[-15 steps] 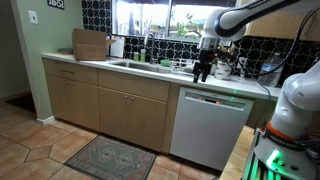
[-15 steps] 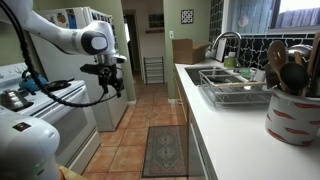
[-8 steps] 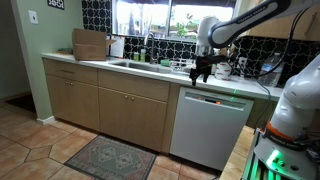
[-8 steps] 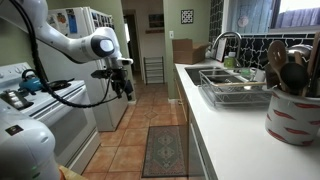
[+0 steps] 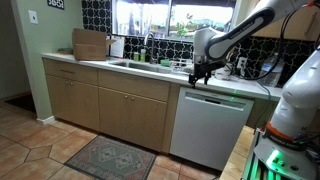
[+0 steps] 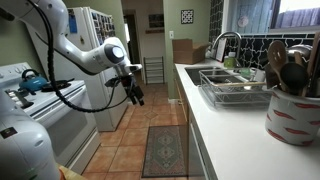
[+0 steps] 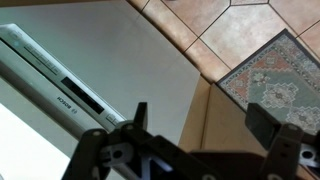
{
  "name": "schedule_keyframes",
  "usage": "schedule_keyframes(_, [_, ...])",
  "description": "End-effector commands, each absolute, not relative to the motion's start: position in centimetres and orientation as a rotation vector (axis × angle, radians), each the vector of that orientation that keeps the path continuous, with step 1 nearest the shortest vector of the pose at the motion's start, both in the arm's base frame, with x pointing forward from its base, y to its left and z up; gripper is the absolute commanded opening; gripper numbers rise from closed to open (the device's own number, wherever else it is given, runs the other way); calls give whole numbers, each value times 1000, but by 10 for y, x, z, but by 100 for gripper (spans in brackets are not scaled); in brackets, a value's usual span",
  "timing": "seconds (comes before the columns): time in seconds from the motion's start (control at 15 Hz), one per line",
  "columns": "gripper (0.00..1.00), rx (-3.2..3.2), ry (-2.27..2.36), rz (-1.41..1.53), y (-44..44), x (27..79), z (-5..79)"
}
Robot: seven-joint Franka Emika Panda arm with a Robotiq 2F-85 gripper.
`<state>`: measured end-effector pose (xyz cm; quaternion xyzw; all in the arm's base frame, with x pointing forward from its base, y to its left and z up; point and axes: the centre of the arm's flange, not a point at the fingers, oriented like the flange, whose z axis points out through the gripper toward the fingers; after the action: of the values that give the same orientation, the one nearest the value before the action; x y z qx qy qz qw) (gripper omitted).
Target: Push the second button from the left on the dish washing machine
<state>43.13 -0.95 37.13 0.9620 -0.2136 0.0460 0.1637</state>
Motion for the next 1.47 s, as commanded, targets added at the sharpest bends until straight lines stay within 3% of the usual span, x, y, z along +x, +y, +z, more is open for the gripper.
schedule_keyframes(0.0, [100,2618,-695,202,-22,452,345])
schedule_keyframes(1.4, [100,2378,-312,-31,-117,494,207])
